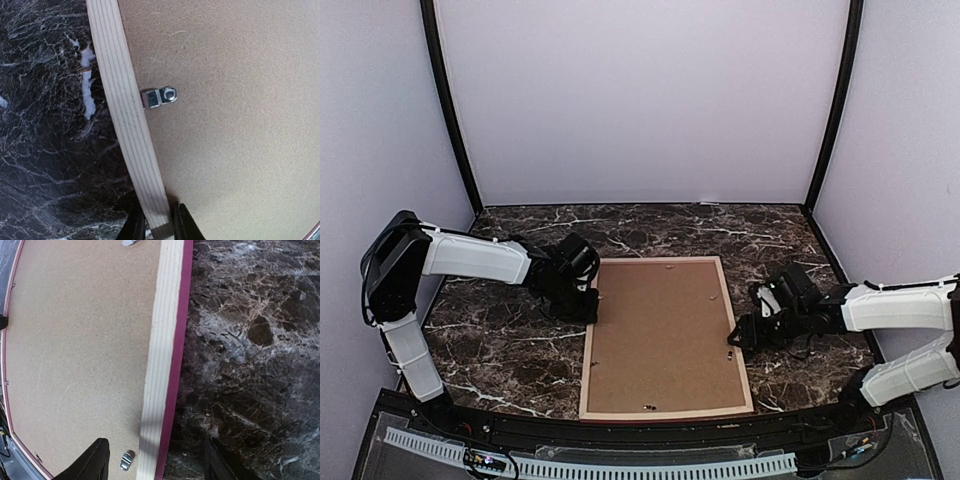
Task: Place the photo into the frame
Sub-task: Press the fastener onto the backboard.
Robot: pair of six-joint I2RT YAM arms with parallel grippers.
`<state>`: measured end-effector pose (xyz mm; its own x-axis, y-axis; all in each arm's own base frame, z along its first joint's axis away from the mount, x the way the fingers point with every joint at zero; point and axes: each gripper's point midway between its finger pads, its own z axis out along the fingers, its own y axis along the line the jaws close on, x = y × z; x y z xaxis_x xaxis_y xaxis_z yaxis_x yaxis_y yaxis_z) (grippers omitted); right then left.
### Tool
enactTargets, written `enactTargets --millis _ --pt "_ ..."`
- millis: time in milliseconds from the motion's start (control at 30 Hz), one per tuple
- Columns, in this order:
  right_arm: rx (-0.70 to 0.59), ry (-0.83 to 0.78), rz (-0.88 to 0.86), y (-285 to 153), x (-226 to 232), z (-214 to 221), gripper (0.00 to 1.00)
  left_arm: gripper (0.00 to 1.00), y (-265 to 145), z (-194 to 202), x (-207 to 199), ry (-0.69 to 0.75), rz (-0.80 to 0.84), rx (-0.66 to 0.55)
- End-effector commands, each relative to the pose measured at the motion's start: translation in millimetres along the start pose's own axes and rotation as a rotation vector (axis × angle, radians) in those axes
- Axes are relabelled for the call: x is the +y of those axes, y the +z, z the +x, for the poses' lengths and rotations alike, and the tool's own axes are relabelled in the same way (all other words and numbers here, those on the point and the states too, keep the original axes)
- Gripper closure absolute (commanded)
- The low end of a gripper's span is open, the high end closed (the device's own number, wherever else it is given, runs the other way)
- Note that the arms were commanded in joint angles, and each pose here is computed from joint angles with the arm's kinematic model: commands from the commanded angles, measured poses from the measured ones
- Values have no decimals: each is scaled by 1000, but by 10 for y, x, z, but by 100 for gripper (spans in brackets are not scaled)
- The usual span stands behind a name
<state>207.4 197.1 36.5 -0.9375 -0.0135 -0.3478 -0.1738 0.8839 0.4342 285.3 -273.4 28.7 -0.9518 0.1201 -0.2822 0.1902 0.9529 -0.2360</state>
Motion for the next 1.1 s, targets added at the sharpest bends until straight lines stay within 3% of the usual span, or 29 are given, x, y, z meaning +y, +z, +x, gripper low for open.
enactTargets --millis 0,400,600,1067 --pt "-12 37 26 -10 -32 79 35 82 19 72 56 40 -34 26" --pt "17 16 63 85 39 243 37 82 12 58 34 41 -27 23" --pt "29 -3 100 135 31 254 46 82 17 63 32 44 -25 26" --pt "66 -120 240 125 -69 355 46 82 19 77 50 43 -32 30"
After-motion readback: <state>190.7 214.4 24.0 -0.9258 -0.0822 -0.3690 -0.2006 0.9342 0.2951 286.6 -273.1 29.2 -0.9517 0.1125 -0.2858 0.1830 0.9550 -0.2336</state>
